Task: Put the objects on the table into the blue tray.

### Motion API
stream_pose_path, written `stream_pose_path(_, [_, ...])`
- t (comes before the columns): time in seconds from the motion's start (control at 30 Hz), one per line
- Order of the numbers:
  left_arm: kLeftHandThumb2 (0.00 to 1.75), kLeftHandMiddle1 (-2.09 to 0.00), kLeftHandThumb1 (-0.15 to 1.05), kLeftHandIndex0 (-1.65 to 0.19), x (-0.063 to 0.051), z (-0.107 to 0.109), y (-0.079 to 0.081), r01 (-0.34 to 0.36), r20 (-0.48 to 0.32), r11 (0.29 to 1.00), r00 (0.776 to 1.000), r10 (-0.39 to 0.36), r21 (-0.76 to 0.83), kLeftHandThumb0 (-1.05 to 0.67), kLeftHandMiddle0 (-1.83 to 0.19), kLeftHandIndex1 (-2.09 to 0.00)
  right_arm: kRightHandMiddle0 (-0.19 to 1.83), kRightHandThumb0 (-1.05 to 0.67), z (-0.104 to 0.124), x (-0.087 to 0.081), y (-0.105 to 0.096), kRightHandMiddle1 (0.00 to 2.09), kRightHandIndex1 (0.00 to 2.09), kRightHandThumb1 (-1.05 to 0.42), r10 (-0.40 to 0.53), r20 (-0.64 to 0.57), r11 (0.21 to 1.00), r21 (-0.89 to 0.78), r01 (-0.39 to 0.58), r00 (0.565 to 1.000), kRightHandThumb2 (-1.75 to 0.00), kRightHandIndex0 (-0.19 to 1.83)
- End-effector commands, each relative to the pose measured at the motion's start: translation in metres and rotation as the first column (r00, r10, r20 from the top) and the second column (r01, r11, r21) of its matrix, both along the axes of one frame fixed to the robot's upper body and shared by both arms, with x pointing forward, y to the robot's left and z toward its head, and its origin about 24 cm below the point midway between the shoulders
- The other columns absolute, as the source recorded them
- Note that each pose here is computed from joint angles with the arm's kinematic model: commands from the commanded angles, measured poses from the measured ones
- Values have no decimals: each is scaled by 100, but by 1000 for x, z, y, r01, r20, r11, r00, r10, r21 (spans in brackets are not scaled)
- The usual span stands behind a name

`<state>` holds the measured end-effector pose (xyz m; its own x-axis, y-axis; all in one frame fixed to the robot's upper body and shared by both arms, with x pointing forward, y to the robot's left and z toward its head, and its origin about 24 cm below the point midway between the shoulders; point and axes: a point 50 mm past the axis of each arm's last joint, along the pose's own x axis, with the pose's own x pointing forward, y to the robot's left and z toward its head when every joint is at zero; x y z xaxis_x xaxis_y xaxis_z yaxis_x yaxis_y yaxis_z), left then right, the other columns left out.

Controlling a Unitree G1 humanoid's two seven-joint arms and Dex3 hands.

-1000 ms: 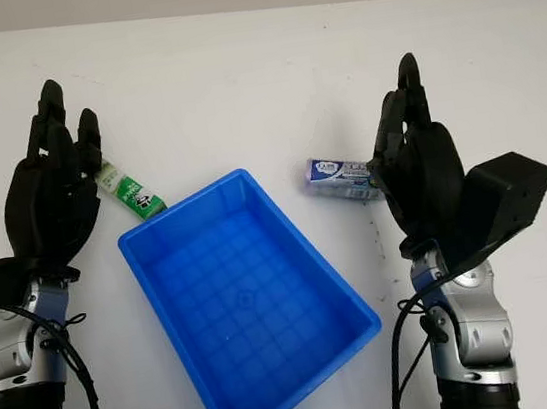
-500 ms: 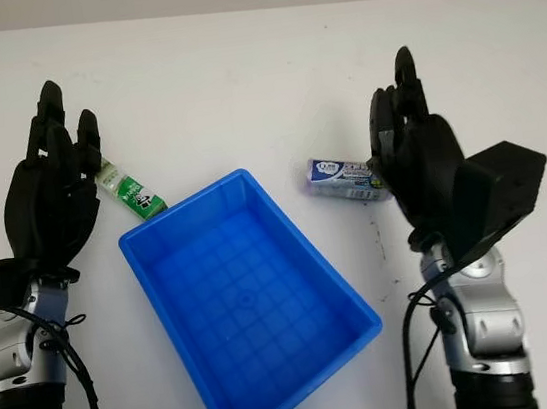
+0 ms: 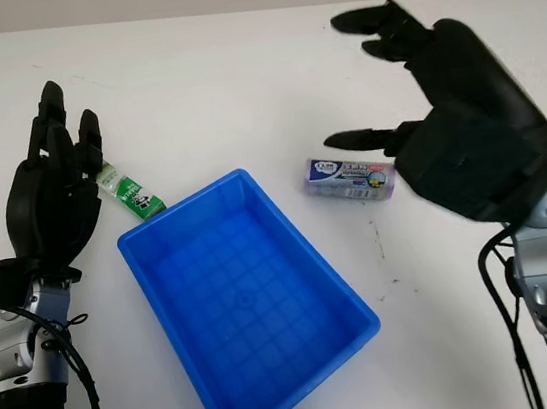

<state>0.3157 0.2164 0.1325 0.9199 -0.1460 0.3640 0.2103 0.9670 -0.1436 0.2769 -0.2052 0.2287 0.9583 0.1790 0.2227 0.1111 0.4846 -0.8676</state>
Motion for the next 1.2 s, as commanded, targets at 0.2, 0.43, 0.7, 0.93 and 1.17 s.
stream_pose_path(0.2, [49,-2,105,19,-1,5,0,-1,21,1000,1000,1,19,-70,19,0,39,-53,-33,15,8,14,16,-73,-6,-91,997,-83,-2,996,-6,45])
stream_pose_path(0.43, [47,-2,105,19,-1,4,-1,2,9,1000,1000,-2,7,-70,19,-1,34,-54,-69,25,8,9,11,-80,-17,-202,980,-195,-23,979,-7,39])
stream_pose_path(0.7, [47,-3,105,19,-1,5,1,-1,16,1000,1000,0,20,-70,19,-2,54,-54,-94,31,5,32,41,-86,-9,-137,921,-386,-46,991,-6,60])
stream_pose_path(0.93, [47,-2,105,19,0,5,1,6,19,1000,1000,-6,26,-70,19,-1,47,-52,-101,36,-3,201,207,-99,19,54,821,-570,15,998,-7,83])
stream_pose_path(1.17, [47,-3,105,19,2,5,-1,9,19,1000,1000,-9,20,-70,19,-1,73,-51,-86,40,-8,209,209,-102,29,192,859,-507,74,981,-5,106])
